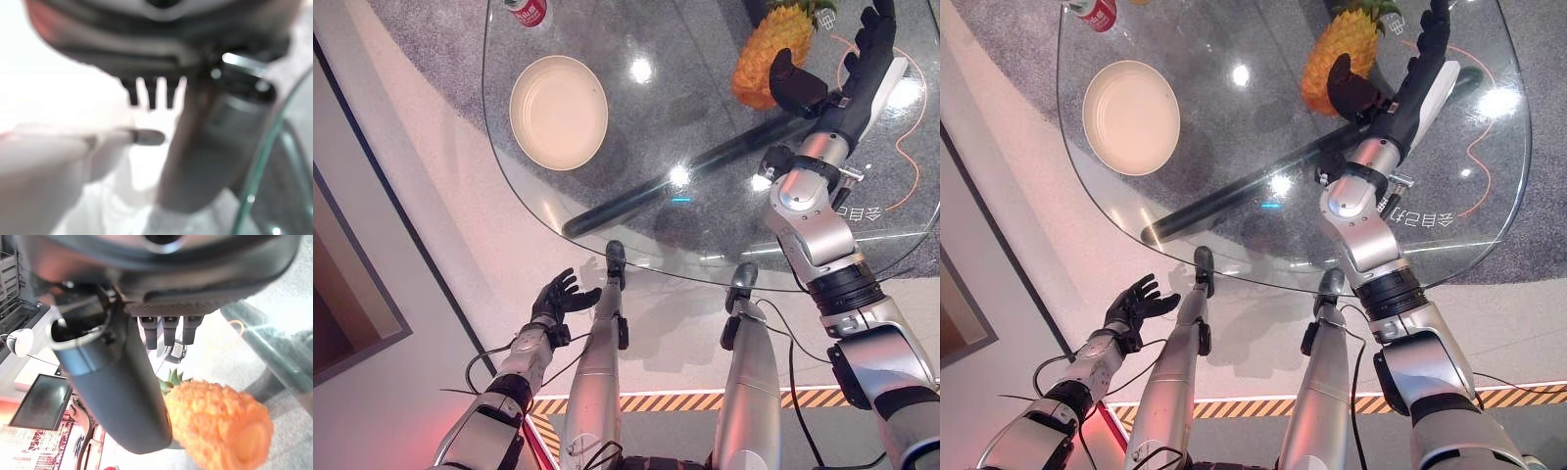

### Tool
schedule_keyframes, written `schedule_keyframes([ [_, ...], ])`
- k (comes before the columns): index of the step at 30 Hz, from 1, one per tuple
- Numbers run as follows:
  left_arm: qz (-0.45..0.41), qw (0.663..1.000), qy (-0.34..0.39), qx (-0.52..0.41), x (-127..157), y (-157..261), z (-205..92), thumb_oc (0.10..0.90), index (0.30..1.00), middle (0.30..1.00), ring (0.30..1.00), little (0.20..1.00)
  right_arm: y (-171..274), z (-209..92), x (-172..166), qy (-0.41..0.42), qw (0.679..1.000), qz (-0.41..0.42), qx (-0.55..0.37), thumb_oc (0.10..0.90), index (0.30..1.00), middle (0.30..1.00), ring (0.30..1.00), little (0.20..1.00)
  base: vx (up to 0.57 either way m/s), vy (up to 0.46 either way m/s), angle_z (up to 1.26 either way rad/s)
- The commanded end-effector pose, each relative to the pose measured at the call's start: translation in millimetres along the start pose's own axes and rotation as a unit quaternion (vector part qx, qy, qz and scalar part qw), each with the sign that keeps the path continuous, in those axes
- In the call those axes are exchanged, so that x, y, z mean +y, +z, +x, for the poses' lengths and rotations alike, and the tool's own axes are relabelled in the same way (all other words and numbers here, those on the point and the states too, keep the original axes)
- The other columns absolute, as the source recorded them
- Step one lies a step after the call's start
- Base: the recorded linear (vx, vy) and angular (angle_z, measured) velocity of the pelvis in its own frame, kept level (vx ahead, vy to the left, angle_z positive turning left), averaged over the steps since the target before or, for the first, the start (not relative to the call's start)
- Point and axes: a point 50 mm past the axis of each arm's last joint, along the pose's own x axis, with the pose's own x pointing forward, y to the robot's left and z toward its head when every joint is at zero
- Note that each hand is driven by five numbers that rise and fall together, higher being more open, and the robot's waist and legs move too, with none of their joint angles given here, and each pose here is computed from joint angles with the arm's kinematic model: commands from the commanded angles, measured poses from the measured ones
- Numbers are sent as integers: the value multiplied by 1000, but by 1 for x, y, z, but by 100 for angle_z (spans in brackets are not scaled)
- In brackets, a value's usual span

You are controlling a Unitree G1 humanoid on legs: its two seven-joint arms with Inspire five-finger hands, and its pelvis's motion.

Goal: Pick up the fruit to the plate

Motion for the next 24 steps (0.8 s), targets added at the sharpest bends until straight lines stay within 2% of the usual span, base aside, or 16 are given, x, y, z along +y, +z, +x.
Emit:
schedule_keyframes([
  [1, -17, 999, 24, 30, 13, -27, -11, 800, 900, 900, 900, 900, 52, 10, -3, 5, 992, 95, -79, 800, 900, 900, 900, 900, 1, 36, 2],
  [8, -14, 999, 26, 31, 15, -24, -9, 800, 900, 900, 900, 900, 41, 7, 6, 25, 988, 152, -4, 800, 900, 900, 900, 900, 0, 4, 0],
  [24, -3, 999, 12, 37, 6, -27, -8, 800, 900, 900, 900, 900, 26, 22, 14, -31, 987, 143, 73, 800, 900, 900, 900, 900, 0, 0, 0],
])
